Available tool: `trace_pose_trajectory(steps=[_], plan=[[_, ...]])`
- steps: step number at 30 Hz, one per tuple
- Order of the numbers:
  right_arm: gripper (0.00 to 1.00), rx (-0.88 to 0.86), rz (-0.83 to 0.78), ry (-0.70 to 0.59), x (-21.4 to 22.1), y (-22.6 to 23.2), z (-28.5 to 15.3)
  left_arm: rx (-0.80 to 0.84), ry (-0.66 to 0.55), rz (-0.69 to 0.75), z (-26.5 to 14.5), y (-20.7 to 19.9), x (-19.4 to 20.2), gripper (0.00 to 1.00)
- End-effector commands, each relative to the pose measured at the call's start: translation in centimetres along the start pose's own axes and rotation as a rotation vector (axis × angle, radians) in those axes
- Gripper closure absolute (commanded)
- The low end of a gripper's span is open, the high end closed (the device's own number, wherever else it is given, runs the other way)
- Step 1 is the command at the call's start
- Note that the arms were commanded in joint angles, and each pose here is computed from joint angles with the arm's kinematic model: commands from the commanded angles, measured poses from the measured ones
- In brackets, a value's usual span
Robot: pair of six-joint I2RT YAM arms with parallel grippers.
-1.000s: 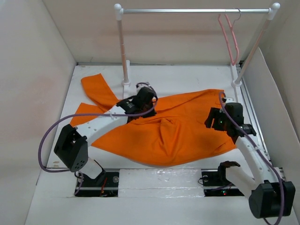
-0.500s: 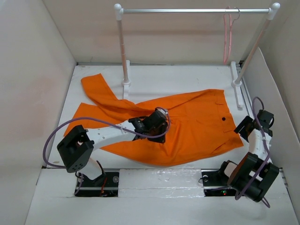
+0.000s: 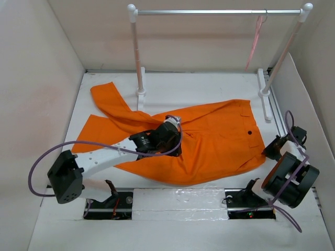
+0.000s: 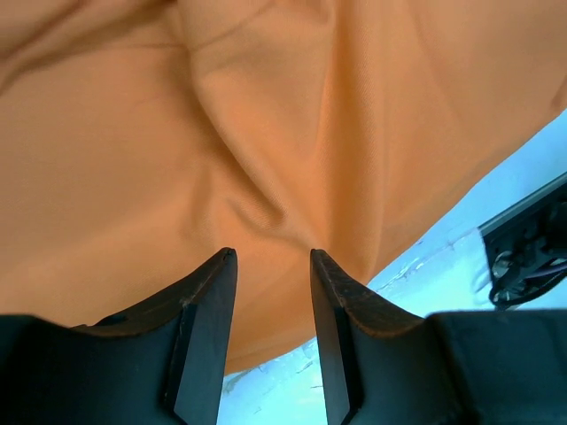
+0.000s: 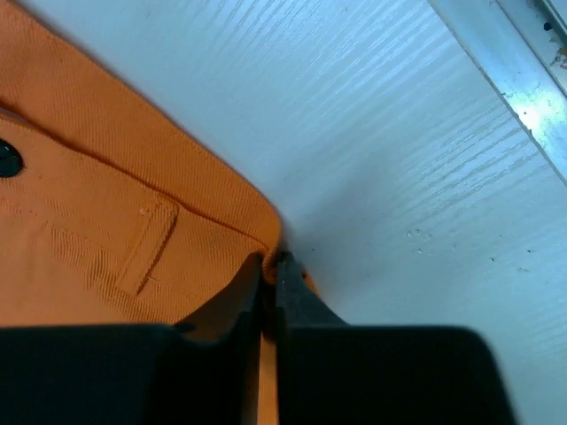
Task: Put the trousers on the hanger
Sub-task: Flatten out the trousers at the center of the board.
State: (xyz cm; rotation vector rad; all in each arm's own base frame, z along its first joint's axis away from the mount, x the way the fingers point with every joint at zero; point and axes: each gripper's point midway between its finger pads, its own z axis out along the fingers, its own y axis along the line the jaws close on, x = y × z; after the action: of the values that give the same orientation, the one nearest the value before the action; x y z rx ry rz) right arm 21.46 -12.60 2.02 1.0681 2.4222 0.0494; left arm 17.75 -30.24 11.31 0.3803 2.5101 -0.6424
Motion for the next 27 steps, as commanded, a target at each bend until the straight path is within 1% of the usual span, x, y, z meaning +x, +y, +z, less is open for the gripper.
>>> trace_pose_trajectory(steps=[1, 2, 3, 4, 5, 6, 7, 8, 9, 11, 12, 13, 14, 15, 16, 17, 18, 19, 20, 21, 22, 23, 24, 25, 26, 27], plan=[[1.00, 0.006, 0.090, 0.005, 0.6, -0.5, -0.7, -0.024, -0.136, -0.002, -3.1, 0.6, -2.9, 0.65], [1.00, 0.028, 0.120, -0.025, 0.0, -1.4, -1.5, -0.022, -0.166, -0.010, -4.0, 0.7, -3.6, 0.65], [1.00, 0.086, 0.138, -0.040, -0.4, -2.4, -2.8, -0.051, -0.183, -0.015, -4.4, 1.4, -4.1, 0.65], [1.00, 0.122, 0.144, -0.082, -1.4, -3.1, -4.1, -0.075, -0.197, -0.020, -4.8, 2.0, -4.6, 0.65], [1.00, 0.164, 0.165, -0.152, -2.5, -4.2, -6.0, -0.100, -0.217, -0.016, -5.2, 2.5, -5.0, 0.65], [1.00, 0.252, 0.179, -0.142, -2.0, -5.7, -7.4, -0.171, -0.247, -0.013, -5.9, 3.5, -5.8, 0.65], [1.00, 0.283, 0.201, -0.161, -2.7, -5.8, -8.9, -0.202, -0.261, -0.011, -6.2, 3.9, -6.3, 0.61], [1.00, 0.296, 0.206, -0.160, -2.7, -5.9, -9.3, -0.227, -0.283, -0.016, -6.7, 4.3, -7.1, 0.60], [1.00, 0.312, 0.244, -0.162, -2.5, -6.0, -9.8, -0.280, -0.285, -0.018, -7.0, 5.2, -7.1, 0.59], [1.00, 0.325, 0.260, -0.217, -3.3, -6.2, -10.5, -0.312, -0.298, -0.055, -7.5, 6.2, -7.7, 0.56], [0.94, 0.326, 0.247, -0.278, -4.5, -6.3, -10.7, -0.324, -0.296, -0.099, -7.5, 7.3, -7.8, 0.55], [0.78, 0.327, 0.226, -0.278, -4.7, -6.5, -10.4, -0.329, -0.301, -0.123, -7.6, 8.0, -7.9, 0.54], [0.52, 0.316, 0.196, -0.272, -5.1, -6.3, -10.2, -0.331, -0.317, -0.151, -8.1, 8.6, -8.2, 0.54], [0.45, 0.288, 0.140, -0.194, -4.6, -5.7, -8.8, -0.353, -0.333, -0.210, -8.2, 10.5, -8.5, 0.53], [0.40, 0.286, 0.089, -0.149, -4.5, -5.4, -8.4, -0.357, -0.352, -0.246, -8.5, 11.5, -9.0, 0.52], [0.38, 0.276, 0.047, -0.139, -5.2, -4.7, -8.3, -0.354, -0.375, -0.281, -9.1, 12.4, -9.4, 0.52], [0.38, 0.252, -0.004, -0.136, -5.6, -3.7, -8.1, -0.330, -0.381, -0.313, -9.1, 13.1, -9.7, 0.52], [0.39, 0.195, -0.120, -0.139, -5.9, -0.8, -7.9, -0.365, -0.415, -0.385, -9.9, 15.8, -10.6, 0.52], [0.44, 0.166, -0.177, -0.157, -6.2, 1.0, -8.4, -0.356, -0.438, -0.420, -10.2, 16.9, -11.1, 0.52], [0.49, 0.148, -0.231, -0.199, -6.9, 2.9, -9.3, -0.310, -0.430, -0.447, -10.2, 17.3, -11.3, 0.52], [0.57, 0.092, -0.278, -0.241, -7.0, 5.2, -10.2, -0.329, -0.454, -0.500, -10.7, 19.4, -11.9, 0.52], [0.81, -0.067, -0.411, -0.269, -5.8, 10.6, -10.5, -0.324, -0.457, -0.498, -10.5, 20.0, -12.5, 0.51], [0.95, -0.142, -0.471, -0.263, -4.3, 12.9, -10.6, -0.329, -0.454, -0.513, -10.3, 20.6, -12.8, 0.51], [1.00, -0.221, -0.528, -0.261, -2.8, 15.3, -10.9, -0.345, -0.455, -0.531, -10.3, 21.5, -13.2, 0.51], [1.00, -0.342, -0.659, -0.233, 0.8, 19.0, -11.4, -0.350, -0.439, -0.569, -9.9, 22.8, -13.8, 0.51], [1.00, -0.419, -0.715, -0.242, 2.2, 21.4, -11.7, -0.349, -0.434, -0.585, -9.6, 23.4, -14.2, 0.51]])
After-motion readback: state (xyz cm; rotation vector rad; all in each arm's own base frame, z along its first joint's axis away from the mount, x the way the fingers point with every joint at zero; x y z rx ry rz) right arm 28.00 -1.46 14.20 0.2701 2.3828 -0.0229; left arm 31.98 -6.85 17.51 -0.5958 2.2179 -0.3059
